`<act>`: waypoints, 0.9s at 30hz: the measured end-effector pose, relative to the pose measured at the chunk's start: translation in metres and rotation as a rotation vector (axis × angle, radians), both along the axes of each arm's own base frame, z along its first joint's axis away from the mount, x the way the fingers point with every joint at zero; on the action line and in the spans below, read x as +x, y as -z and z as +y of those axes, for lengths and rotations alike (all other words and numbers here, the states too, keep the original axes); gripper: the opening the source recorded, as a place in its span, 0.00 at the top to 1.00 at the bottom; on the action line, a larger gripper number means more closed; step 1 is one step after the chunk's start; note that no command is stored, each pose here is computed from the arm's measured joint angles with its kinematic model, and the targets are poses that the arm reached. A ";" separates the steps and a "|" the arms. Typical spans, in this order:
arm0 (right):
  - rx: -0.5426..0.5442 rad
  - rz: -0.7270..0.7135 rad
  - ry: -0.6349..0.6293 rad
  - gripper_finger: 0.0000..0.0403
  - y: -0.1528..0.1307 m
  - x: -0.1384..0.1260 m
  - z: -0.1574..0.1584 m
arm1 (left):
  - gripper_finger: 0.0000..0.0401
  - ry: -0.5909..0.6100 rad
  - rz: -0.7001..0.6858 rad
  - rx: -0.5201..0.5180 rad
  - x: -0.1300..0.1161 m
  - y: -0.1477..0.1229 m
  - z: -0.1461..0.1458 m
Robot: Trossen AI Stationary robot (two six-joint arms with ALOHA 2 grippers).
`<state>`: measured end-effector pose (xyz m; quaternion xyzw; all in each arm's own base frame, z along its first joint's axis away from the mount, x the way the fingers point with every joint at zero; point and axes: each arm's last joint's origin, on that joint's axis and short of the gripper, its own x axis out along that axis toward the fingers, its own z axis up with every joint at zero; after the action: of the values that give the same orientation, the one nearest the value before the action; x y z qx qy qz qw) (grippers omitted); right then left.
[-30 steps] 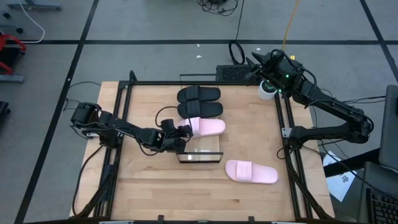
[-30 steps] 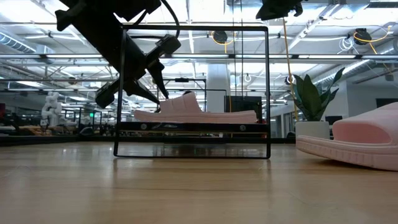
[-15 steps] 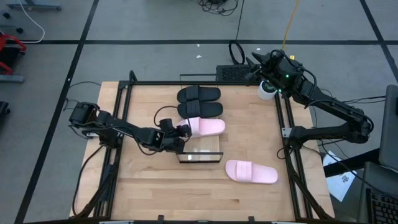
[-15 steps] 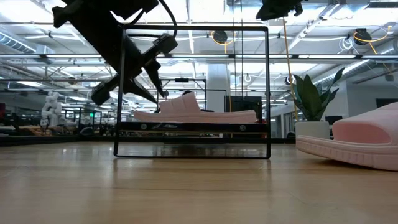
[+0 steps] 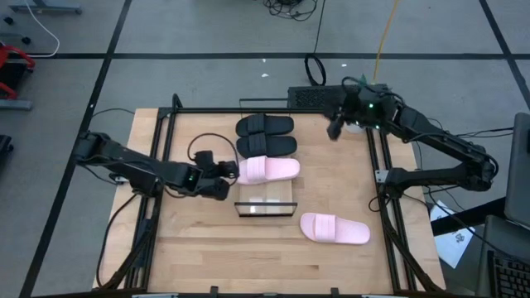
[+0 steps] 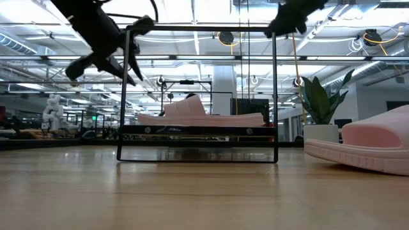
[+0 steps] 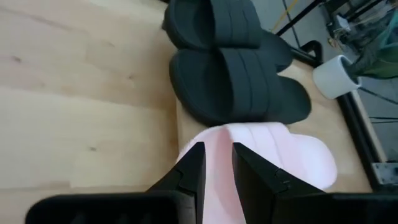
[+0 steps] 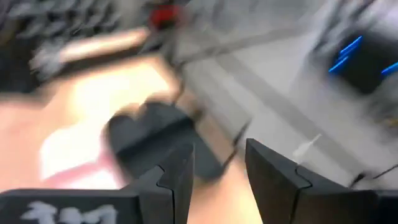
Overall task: Pick and place slides into the shelf
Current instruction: Put the pink slipper on the shelf
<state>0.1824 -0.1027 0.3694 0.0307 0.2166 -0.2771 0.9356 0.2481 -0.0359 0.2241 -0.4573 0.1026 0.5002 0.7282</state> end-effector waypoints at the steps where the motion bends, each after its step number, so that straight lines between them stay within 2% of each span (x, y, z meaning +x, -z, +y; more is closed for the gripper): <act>1: 0.062 0.029 -0.033 0.67 0.005 -0.002 0.003 | 0.82 0.004 0.008 0.003 -0.004 -0.003 0.000; 5: 0.315 0.127 -0.108 0.67 0.020 -0.011 0.013 | 0.82 0.021 0.072 0.017 -0.020 -0.010 0.000; 9: 0.630 0.203 -0.129 0.67 0.032 -0.022 0.030 | 0.82 0.072 0.131 0.017 -0.032 -0.016 0.000; 12: 0.861 0.285 -0.105 0.67 0.038 -0.029 0.048 | 0.82 0.134 0.181 -0.010 -0.037 -0.018 -0.002; 14: 0.974 0.354 -0.045 0.67 0.041 -0.033 0.060 | 0.82 0.173 0.209 -0.015 -0.040 -0.019 -0.004; 18: 1.119 0.415 0.074 0.67 0.042 -0.037 0.082 | 0.82 0.225 0.250 0.000 -0.042 -0.019 -0.006; 22: 1.177 0.404 0.171 0.67 0.042 -0.033 0.105 | 0.82 0.264 0.280 0.013 -0.043 -0.018 -0.009; 27: 1.272 0.414 0.253 0.67 0.068 -0.025 0.135 | 0.82 0.282 0.300 0.020 -0.045 -0.018 -0.012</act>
<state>0.1578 0.0324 0.3013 0.5463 0.5065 -0.2033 0.6353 0.2028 -0.0474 0.2416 -0.3514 0.2679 0.4567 0.7721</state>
